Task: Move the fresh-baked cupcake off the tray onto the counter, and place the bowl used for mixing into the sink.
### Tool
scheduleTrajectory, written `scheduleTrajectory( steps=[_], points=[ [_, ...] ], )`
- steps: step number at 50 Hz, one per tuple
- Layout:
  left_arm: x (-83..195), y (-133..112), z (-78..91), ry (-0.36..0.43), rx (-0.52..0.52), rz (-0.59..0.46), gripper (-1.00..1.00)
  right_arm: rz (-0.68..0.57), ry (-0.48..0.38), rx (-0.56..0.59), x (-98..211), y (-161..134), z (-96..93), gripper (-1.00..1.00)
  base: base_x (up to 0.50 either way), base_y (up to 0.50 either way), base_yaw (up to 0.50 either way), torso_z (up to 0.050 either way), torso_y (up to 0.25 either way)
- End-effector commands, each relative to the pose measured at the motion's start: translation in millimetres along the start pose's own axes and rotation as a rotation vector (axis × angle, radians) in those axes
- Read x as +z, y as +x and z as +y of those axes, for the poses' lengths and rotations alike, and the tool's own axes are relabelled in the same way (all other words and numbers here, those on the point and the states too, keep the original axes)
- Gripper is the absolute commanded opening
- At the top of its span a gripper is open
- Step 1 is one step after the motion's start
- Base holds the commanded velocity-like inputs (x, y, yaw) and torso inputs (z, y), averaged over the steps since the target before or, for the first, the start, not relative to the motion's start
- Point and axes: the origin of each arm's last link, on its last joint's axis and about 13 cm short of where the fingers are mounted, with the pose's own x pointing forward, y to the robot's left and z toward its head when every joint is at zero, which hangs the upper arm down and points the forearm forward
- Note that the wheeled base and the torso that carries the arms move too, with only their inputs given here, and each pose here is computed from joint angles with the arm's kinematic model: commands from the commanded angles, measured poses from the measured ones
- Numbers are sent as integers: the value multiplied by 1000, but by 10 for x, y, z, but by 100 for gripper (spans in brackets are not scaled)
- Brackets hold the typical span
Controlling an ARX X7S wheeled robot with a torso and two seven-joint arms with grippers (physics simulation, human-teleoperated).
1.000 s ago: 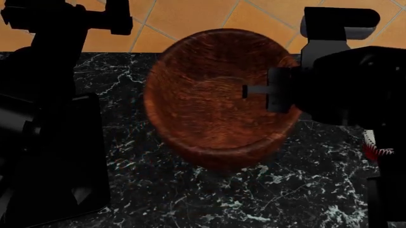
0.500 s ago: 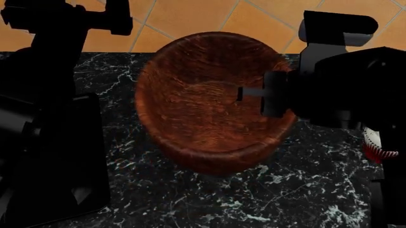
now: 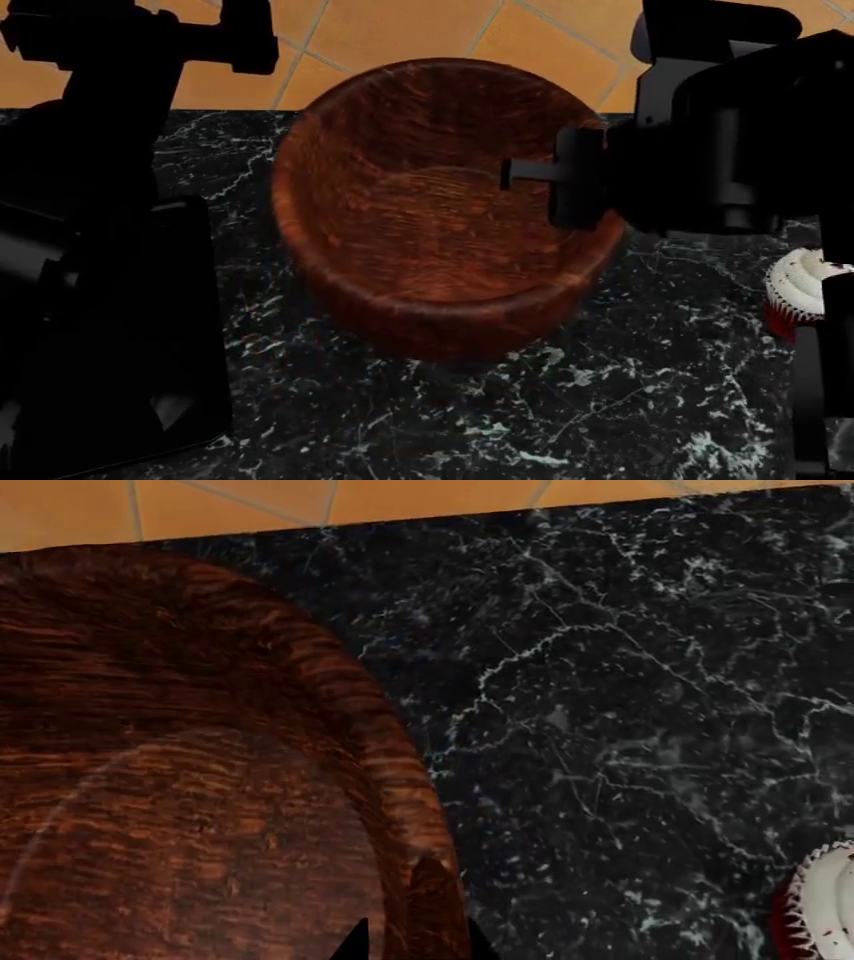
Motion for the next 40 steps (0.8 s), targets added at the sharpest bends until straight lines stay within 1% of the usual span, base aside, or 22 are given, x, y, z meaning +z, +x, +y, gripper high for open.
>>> scheduleTrajectory(
  steps=[1,10,20,22,40],
  points=[
    [-15,-7,4,36,10,-26,100,-28,4,8,162,-100,-2,-100,0,0,0,0,0],
    [-19,-6,8,36,13,-25,100,-71,13,30,266,-97,-5,-100,0,0,0,0,0],
    [-19,-9,8,37,14,-23,100,-89,1,23,350,-102,-12,-100,0,0,0,0,0],
    [-21,-11,9,36,14,-23,100,-84,7,16,345,-86,-34,-100,0,0,0,0,0],
    [-22,-4,14,34,18,-24,100,-72,0,25,371,-21,-16,-100,0,0,0,0,0]
  ],
)
